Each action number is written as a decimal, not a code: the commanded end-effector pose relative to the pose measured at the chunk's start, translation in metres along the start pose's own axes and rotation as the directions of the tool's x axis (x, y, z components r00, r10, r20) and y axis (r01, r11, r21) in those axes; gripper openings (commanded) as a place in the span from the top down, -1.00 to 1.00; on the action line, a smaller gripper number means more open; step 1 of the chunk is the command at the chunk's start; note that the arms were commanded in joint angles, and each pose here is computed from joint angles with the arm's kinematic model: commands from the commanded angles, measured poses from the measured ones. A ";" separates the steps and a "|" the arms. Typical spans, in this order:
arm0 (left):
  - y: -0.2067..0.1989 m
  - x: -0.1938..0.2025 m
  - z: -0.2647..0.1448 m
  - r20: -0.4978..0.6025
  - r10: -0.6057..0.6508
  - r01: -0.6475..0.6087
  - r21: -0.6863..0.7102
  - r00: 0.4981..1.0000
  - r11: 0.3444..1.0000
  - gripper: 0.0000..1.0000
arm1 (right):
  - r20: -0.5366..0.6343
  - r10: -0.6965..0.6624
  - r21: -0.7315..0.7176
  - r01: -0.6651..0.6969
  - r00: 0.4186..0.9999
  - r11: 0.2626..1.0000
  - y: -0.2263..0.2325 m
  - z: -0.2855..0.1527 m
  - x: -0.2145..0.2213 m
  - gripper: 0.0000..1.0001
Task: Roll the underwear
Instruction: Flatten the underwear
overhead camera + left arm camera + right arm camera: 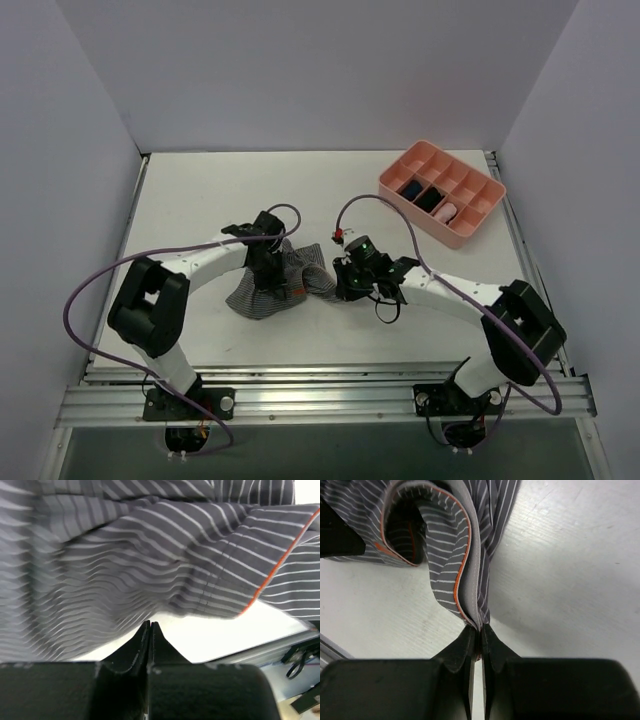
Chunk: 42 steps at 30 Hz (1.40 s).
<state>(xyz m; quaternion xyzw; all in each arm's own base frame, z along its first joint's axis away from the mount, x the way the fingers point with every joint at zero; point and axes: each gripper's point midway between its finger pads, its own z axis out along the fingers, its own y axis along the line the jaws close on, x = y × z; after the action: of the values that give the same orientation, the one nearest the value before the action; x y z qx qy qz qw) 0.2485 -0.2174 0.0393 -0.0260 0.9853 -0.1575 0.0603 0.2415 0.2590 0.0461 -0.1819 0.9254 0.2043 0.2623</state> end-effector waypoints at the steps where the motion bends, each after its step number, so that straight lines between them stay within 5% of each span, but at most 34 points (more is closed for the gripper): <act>1: -0.010 -0.025 -0.060 0.106 0.096 -0.096 -0.004 0.990 0.995 0.95 | 0.065 -0.021 0.084 0.015 0.998 0.996 -0.004 -0.042 -0.028 1.00; 5: -0.011 -0.030 -0.098 0.162 0.116 -0.114 -0.023 0.980 0.993 0.95 | 0.084 0.016 0.121 -0.026 0.996 0.992 -0.009 -0.072 -0.027 1.00; 7: -0.029 -0.025 -0.104 0.156 0.106 -0.118 0.073 0.982 0.990 0.93 | 0.085 0.053 0.115 -0.063 0.995 0.991 -0.008 -0.079 -0.022 1.00; 10: -0.055 -0.019 -0.102 0.183 0.073 -0.108 0.186 0.980 0.977 0.57 | 0.054 0.125 0.056 -0.128 0.991 0.990 0.003 -0.076 -0.004 1.00; 18: -0.088 0.028 -0.055 0.086 0.017 -0.045 0.336 0.996 0.941 -0.11 | 0.093 0.259 -0.057 -0.255 0.961 0.965 0.035 -0.087 0.009 1.00; 27: -0.118 0.029 -0.008 0.074 0.020 -0.042 0.300 0.997 0.953 -0.28 | 0.107 0.266 -0.030 -0.264 0.958 0.964 0.035 -0.091 0.009 1.00; 35: -0.102 0.027 0.019 0.074 0.022 -0.033 0.155 0.997 0.987 -0.12 | 0.114 0.269 -0.027 -0.267 0.956 0.963 0.036 -0.095 0.009 1.00; 39: -0.086 0.023 0.014 0.104 0.051 -0.058 0.065 0.993 0.996 0.66 | 0.118 0.258 -0.014 -0.258 0.959 0.966 0.033 -0.097 0.010 1.00; 42: -0.073 0.020 0.003 0.114 0.102 -0.103 0.005 0.988 0.995 0.94 | 0.139 0.245 0.014 -0.250 0.959 0.968 0.027 -0.100 0.007 1.00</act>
<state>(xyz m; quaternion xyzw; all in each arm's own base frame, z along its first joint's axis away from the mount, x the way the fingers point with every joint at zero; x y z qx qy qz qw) 0.2181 -0.3011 0.0356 -0.0039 0.9789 -0.1862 0.0842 0.1767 0.2410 0.1148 -0.0540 0.9272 0.2485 0.2749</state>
